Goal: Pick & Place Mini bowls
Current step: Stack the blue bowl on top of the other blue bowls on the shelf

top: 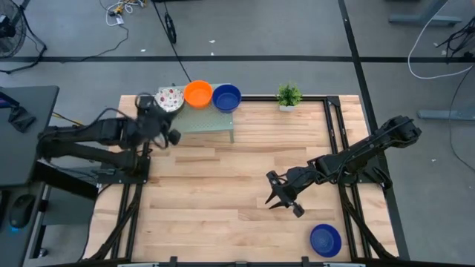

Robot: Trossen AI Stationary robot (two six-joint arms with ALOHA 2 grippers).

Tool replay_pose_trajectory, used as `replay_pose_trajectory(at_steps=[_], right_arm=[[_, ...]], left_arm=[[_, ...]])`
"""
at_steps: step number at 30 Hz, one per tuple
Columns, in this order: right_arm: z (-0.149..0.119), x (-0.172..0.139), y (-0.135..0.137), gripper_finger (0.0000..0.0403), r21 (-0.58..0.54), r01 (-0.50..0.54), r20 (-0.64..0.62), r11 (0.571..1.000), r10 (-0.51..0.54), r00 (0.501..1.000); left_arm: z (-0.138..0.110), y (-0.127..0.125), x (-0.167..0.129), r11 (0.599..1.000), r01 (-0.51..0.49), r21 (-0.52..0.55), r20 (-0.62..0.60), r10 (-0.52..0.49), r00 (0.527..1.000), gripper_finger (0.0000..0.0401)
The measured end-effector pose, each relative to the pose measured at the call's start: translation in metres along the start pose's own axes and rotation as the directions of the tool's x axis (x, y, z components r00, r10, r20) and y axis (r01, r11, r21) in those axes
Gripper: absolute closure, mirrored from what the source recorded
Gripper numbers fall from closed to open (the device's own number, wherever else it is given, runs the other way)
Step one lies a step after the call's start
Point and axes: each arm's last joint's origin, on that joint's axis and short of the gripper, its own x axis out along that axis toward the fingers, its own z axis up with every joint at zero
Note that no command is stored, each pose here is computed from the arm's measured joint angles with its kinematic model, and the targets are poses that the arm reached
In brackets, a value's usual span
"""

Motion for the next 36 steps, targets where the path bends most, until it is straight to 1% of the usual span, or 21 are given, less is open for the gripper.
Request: replay_pose_trajectory(at_steps=[3, 6, 8, 10, 11, 15, 18, 20, 22, 23, 24, 26, 28, 29, 32, 36], right_arm=[[0.0, 0.0, 0.0, 0.0302, 0.059, 0.0, 0.0, 0.998, 0.0, 1.0], [0.003, -0.001, 0.002, 0.0302, 0.148, -0.009, -0.017, 0.989, 0.012, 1.0], [0.01, -0.003, 0.011, 0.0302, 0.188, -0.035, -0.064, 0.982, 0.047, 0.997], [0.019, -0.007, 0.023, 0.0302, 0.238, -0.06, -0.149, 0.969, 0.098, 0.984], [0.022, -0.009, 0.029, 0.0302, 0.272, -0.057, -0.2, 0.961, 0.114, 0.973], [0.033, -0.023, 0.053, 0.0302, 0.412, 0.023, -0.384, 0.911, 0.151, 0.911], [0.026, -0.033, 0.069, 0.0301, 0.493, 0.125, -0.53, 0.861, 0.183, 0.828], [0.019, -0.037, 0.076, 0.0292, 0.542, 0.196, -0.591, 0.817, 0.205, 0.78], [0.01, -0.038, 0.083, 0.0275, 0.587, 0.238, -0.623, 0.774, 0.244, 0.743], [0.005, -0.038, 0.087, 0.0263, 0.6, 0.251, -0.638, 0.76, 0.264, 0.723], [0.001, -0.038, 0.09, 0.025, 0.603, 0.258, -0.648, 0.755, 0.276, 0.709], [-0.007, -0.038, 0.097, 0.0224, 0.592, 0.249, -0.661, 0.767, 0.285, 0.694], [-0.015, -0.037, 0.106, 0.0204, 0.565, 0.211, -0.669, 0.798, 0.293, 0.683], [-0.018, -0.036, 0.11, 0.0198, 0.551, 0.188, -0.663, 0.813, 0.289, 0.691], [-0.02, -0.031, 0.121, 0.0195, 0.528, 0.128, -0.612, 0.839, 0.272, 0.742], [-0.022, -0.027, 0.126, 0.0212, 0.505, 0.106, -0.58, 0.857, 0.246, 0.777]], left_arm=[[-0.018, -0.019, -0.005, 0.997, 0.064, 0.044, 0.009, -0.064, 0.998, 0.0397], [-0.038, -0.042, -0.009, 0.989, 0.128, 0.073, 0.045, -0.132, 0.99, 0.0397], [-0.048, -0.058, -0.012, 0.979, 0.189, 0.082, 0.074, -0.195, 0.978, 0.0397], [-0.057, -0.074, -0.015, 0.963, 0.252, 0.096, 0.095, -0.261, 0.961, 0.0397], [-0.062, -0.082, -0.017, 0.955, 0.277, 0.105, 0.103, -0.288, 0.952, 0.0397], [-0.073, -0.109, -0.019, 0.928, 0.34, 0.151, 0.134, -0.36, 0.923, 0.0396], [-0.079, -0.125, -0.018, 0.912, 0.373, 0.171, 0.126, -0.396, 0.91, 0.0396], [-0.084, -0.132, -0.016, 0.904, 0.386, 0.185, 0.114, -0.41, 0.905, 0.0396], [-0.087, -0.138, -0.014, 0.9, 0.38, 0.213, 0.112, -0.408, 0.906, 0.0396], [-0.088, -0.139, -0.013, 0.898, 0.373, 0.233, 0.11, -0.406, 0.907, 0.0396], [-0.088, -0.14, -0.012, 0.898, 0.369, 0.24, 0.11, -0.403, 0.909, 0.0396], [-0.088, -0.14, -0.011, 0.901, 0.364, 0.238, 0.111, -0.397, 0.911, 0.0396], [-0.087, -0.14, -0.01, 0.902, 0.36, 0.239, 0.111, -0.393, 0.913, 0.0396], [-0.087, -0.14, -0.01, 0.902, 0.359, 0.242, 0.112, -0.393, 0.913, 0.0396], [-0.087, -0.14, -0.01, 0.899, 0.358, 0.253, 0.115, -0.395, 0.911, 0.0396], [-0.085, -0.14, -0.008, 0.899, 0.342, 0.273, 0.126, -0.386, 0.914, 0.0396]])
